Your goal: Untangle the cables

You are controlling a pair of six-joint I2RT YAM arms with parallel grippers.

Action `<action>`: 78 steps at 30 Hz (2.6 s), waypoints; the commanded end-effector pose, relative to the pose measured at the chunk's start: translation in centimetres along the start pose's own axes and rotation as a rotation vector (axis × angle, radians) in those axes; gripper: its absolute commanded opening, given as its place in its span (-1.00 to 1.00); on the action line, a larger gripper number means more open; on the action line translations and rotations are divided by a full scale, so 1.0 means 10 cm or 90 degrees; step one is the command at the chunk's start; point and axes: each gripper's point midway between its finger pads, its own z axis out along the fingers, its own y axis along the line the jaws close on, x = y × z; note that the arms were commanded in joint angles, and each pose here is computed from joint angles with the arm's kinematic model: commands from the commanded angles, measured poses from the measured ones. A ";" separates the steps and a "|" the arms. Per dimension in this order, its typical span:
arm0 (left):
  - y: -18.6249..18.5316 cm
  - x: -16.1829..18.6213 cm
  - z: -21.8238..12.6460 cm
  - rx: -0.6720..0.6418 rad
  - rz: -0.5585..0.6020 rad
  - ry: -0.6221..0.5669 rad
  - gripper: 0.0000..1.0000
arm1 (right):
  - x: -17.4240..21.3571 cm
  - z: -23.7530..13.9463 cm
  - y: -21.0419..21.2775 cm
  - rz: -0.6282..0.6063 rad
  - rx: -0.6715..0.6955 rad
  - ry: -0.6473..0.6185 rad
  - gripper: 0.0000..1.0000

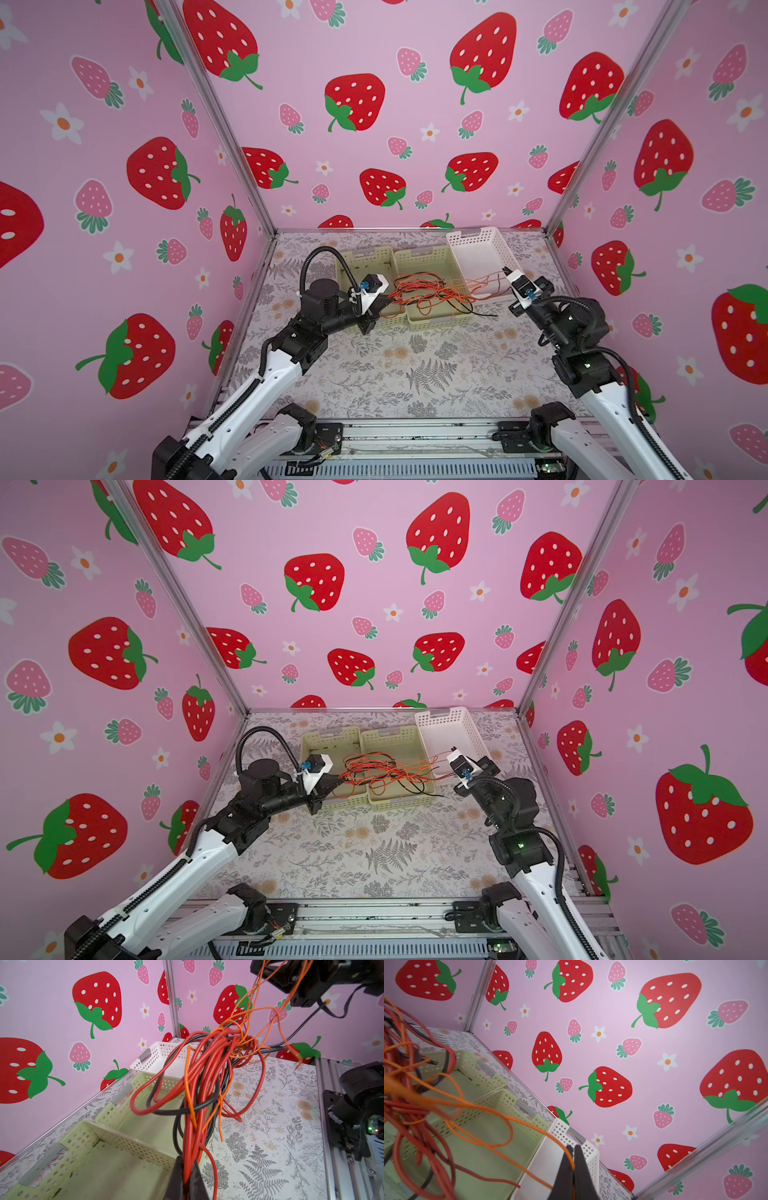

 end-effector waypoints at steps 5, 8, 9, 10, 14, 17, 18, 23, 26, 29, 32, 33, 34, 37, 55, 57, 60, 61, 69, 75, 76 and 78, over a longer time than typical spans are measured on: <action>-0.08 0.37 -0.12 0.012 -0.024 0.077 -1.00 | -0.16 -0.19 -0.53 -0.038 0.137 -0.005 -1.00; -0.28 0.37 -0.07 0.083 -0.030 0.072 -1.00 | -0.39 -0.16 0.19 -0.098 -0.121 -0.116 -1.00; -0.35 0.36 -0.03 0.104 -0.026 0.069 -1.00 | -0.44 -0.19 0.41 -0.087 -0.202 -0.151 -1.00; -0.43 0.36 0.02 0.121 -0.015 0.072 -0.91 | -0.45 -0.21 0.59 -0.078 -0.275 -0.173 -1.00; -0.69 0.45 0.21 0.159 0.030 0.103 -0.35 | -0.31 -0.18 0.93 -0.055 -0.366 -0.145 -1.00; -0.68 0.47 0.27 0.139 0.030 0.094 0.27 | -0.19 -0.18 1.05 -0.048 -0.370 -0.122 -1.00; -0.65 0.46 0.26 0.125 0.034 0.085 0.60 | -0.13 -0.17 1.08 -0.039 -0.373 -0.112 -1.00; -0.73 0.41 0.32 0.142 0.065 0.099 0.71 | 0.04 -0.17 1.33 -0.002 -0.426 -0.080 -1.00; -0.92 0.49 0.54 0.197 0.049 0.124 0.65 | 0.17 -0.11 1.39 0.010 -0.407 -0.050 -1.00; -1.04 0.60 0.84 0.212 0.026 0.129 0.62 | 0.27 -0.10 1.48 0.023 -0.407 -0.040 -1.00; -1.04 0.73 1.18 0.208 0.000 0.155 0.54 | 0.37 -0.06 1.50 0.039 -0.393 -0.011 -1.00; -1.00 0.79 1.30 0.197 -0.007 0.172 0.49 | 0.41 -0.03 1.47 0.049 -0.375 0.002 -1.00; -0.95 0.84 1.41 0.182 -0.016 0.189 0.42 | 0.45 -0.01 1.45 0.060 -0.358 0.014 -1.00; -0.85 1.01 1.56 0.141 -0.041 0.214 0.39 | 0.54 0.02 1.45 0.092 -0.341 0.040 -1.00; -0.08 1.08 1.52 0.166 -0.080 0.179 0.46 | 0.66 0.53 1.65 0.090 -0.349 0.051 -0.92; -0.40 1.03 1.46 0.233 -0.085 0.182 0.44 | 0.70 0.54 1.59 0.089 -0.322 0.067 -0.82; -0.81 1.05 1.48 0.306 -0.085 0.209 0.43 | 0.78 0.50 1.53 0.109 -0.297 0.101 -0.47; -0.90 1.08 1.51 0.320 -0.086 0.219 0.43 | 0.80 0.47 1.51 0.116 -0.292 0.112 -0.45; -1.29 1.34 1.66 0.375 -0.136 0.285 0.40 | 0.91 0.14 1.07 0.216 -0.124 0.173 0.25; -1.42 1.51 1.86 0.362 -0.147 0.326 0.43 | 1.08 0.05 1.09 0.320 -0.092 0.221 0.26; -1.43 1.53 1.89 0.358 -0.150 0.330 0.43 | 1.10 0.05 1.10 0.334 -0.089 0.227 0.25; -1.45 1.58 1.93 0.350 -0.152 0.338 0.42 | 1.18 0.04 1.15 0.355 -0.088 0.246 0.24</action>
